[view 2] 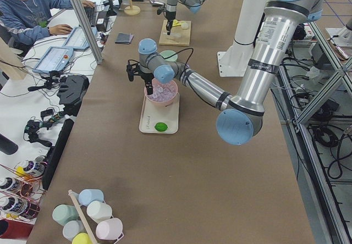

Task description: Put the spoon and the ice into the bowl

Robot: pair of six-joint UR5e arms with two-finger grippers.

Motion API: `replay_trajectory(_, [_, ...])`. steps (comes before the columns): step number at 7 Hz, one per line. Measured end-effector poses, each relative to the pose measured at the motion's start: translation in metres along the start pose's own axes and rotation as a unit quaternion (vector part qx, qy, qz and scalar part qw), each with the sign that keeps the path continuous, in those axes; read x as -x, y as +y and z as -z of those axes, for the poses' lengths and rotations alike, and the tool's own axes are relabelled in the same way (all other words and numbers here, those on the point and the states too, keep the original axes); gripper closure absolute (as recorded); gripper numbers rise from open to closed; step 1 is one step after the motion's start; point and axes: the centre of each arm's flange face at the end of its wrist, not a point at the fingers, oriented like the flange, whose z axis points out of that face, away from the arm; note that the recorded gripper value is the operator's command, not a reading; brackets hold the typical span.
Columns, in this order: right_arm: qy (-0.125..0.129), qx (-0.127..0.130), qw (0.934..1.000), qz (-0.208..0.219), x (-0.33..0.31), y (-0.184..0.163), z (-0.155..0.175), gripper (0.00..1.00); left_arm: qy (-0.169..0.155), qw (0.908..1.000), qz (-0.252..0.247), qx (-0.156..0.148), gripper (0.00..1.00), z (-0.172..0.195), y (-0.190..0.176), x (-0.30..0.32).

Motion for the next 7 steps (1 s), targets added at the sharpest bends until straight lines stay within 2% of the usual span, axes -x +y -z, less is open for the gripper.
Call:
replay_trajectory(1, [-0.007, -0.012, 0.9992, -0.037, 0.037, 0.007, 0.006, 1.0, -0.007, 1.0, 0.0, -0.003, 0.27, -0.015, 0.016, -0.012])
replay_trajectory(3, [-0.018, -0.029, 0.9951, -0.093, 0.105, 0.03, 0.012, 1.0, -0.018, 0.9998, -0.009, 0.003, 0.29, -0.041, 0.044, -0.026])
replay_trajectory(7, [-0.023, -0.066, 0.9854, -0.156, 0.179, 0.051, -0.015, 1.0, -0.024, 0.9993, -0.024, 0.018, 0.31, -0.06, 0.07, -0.035])
